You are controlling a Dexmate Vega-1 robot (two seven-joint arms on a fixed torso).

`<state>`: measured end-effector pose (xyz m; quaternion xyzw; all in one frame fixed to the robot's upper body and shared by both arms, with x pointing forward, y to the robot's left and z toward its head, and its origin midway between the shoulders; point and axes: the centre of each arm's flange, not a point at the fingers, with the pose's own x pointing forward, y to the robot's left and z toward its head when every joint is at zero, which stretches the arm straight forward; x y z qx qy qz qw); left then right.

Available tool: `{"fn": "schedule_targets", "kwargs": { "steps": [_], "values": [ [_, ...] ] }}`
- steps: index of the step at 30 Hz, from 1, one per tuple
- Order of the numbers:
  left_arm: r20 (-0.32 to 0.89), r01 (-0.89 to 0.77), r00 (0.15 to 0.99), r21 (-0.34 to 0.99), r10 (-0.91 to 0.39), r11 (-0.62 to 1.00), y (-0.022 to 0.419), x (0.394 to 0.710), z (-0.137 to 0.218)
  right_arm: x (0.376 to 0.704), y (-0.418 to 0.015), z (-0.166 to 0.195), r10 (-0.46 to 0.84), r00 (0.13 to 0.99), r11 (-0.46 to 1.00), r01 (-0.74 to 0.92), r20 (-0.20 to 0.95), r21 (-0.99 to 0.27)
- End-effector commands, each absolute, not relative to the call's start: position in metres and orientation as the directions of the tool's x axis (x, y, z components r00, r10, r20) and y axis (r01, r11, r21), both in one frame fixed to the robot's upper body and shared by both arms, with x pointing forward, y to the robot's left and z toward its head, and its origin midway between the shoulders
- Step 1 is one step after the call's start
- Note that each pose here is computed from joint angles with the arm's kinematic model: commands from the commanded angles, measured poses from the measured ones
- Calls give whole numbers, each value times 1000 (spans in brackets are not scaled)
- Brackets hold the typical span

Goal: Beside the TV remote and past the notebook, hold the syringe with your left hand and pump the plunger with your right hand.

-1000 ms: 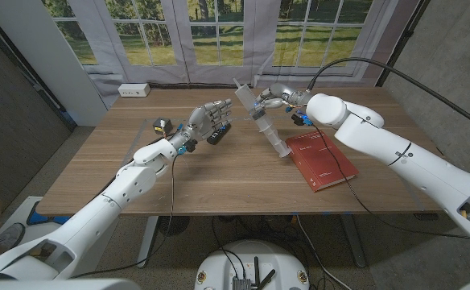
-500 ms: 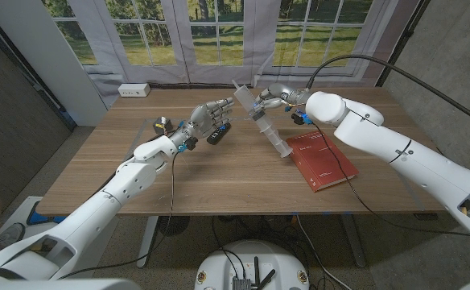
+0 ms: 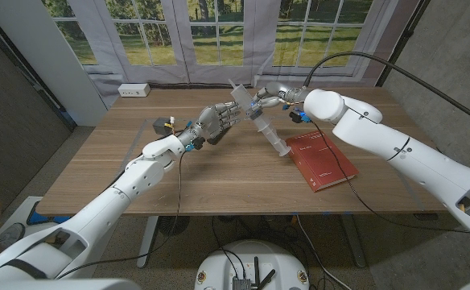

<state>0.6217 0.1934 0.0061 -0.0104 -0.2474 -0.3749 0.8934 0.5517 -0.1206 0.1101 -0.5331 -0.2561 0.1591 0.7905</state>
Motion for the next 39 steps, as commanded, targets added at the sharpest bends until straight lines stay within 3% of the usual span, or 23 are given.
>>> {"fn": "schedule_targets", "kwargs": {
  "steps": [1, 18, 39],
  "values": [
    [440, 658, 601, 202, -668, 725, 195, 622, 8, 554, -121, 110, 518, 824, 385, 14, 228, -923],
    [470, 464, 668, 342, -577, 817, 238, 596, 25, 569, -132, 110, 476, 859, 369, 0, 189, -929],
    [500, 128, 739, 555, -452, 822, 254, 571, 45, 581, -139, 111, 425, 898, 317, -30, 114, -948]
  ]
}}
